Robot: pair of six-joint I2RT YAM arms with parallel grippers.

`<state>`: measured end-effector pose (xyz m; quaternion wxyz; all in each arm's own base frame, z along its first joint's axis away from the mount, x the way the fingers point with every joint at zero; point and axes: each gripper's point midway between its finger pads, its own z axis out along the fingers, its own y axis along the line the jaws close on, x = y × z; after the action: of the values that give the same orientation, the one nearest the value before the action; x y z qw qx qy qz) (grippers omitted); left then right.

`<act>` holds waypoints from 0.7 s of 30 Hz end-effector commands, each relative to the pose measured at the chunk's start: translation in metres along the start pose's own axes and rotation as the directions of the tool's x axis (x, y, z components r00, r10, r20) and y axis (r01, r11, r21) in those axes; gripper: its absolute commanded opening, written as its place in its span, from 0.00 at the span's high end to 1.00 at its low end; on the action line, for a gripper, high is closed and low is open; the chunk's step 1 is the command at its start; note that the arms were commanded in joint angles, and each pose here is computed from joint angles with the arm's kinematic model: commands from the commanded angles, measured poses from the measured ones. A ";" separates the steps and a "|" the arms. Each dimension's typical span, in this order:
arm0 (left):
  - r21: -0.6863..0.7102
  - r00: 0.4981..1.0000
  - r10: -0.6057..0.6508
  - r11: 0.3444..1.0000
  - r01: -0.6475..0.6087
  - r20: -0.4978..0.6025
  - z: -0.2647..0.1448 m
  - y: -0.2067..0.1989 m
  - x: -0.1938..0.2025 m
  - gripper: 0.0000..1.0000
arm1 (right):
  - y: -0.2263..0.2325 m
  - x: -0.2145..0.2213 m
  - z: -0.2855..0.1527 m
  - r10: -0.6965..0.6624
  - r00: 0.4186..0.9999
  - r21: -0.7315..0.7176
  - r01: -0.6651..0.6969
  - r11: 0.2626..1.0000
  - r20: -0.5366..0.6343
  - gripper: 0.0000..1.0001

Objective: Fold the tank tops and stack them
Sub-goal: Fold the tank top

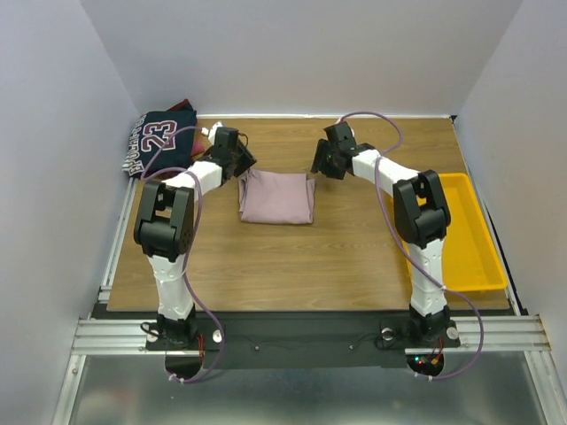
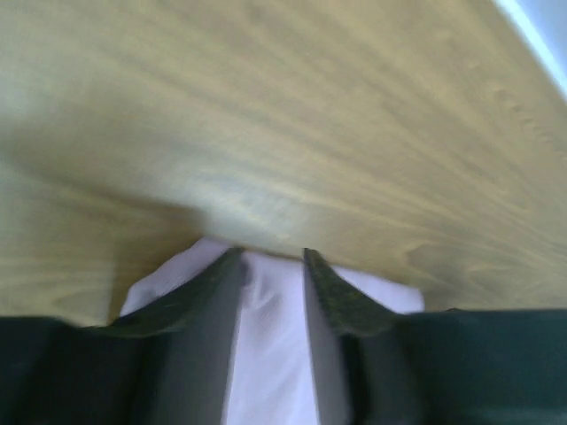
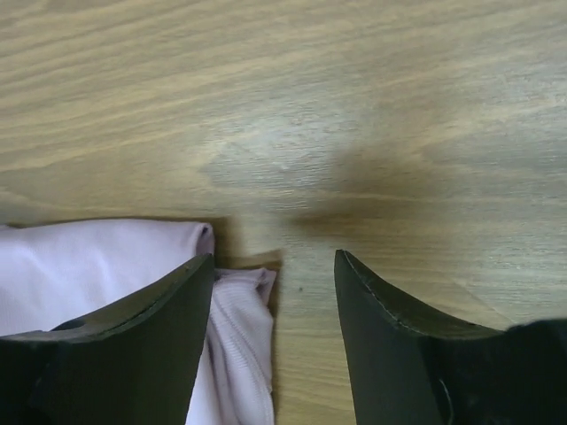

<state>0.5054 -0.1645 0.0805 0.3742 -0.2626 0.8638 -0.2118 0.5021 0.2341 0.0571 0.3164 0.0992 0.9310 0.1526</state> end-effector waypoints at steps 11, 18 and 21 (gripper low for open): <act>0.011 0.983 -0.107 0.994 0.106 0.147 -0.111 -0.011 -0.036 0.44 | 0.049 0.000 -0.070 -0.175 0.975 -0.033 0.182 0.983 0.138 0.37; -0.003 0.977 -0.201 0.980 0.201 -0.066 -0.133 0.038 0.082 0.49 | 0.047 -0.005 -0.028 -0.380 0.916 0.023 0.380 0.925 0.128 0.40; 0.002 0.973 -0.214 0.977 0.215 -0.088 -0.135 0.043 0.097 0.50 | 0.038 -0.011 -0.014 -0.416 0.900 0.084 0.408 0.909 0.130 0.40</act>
<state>0.3361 -0.1566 0.0770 0.3104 -0.3251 0.8642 -0.2262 0.4770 0.2749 0.0756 0.3650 -0.0549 0.9245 0.0958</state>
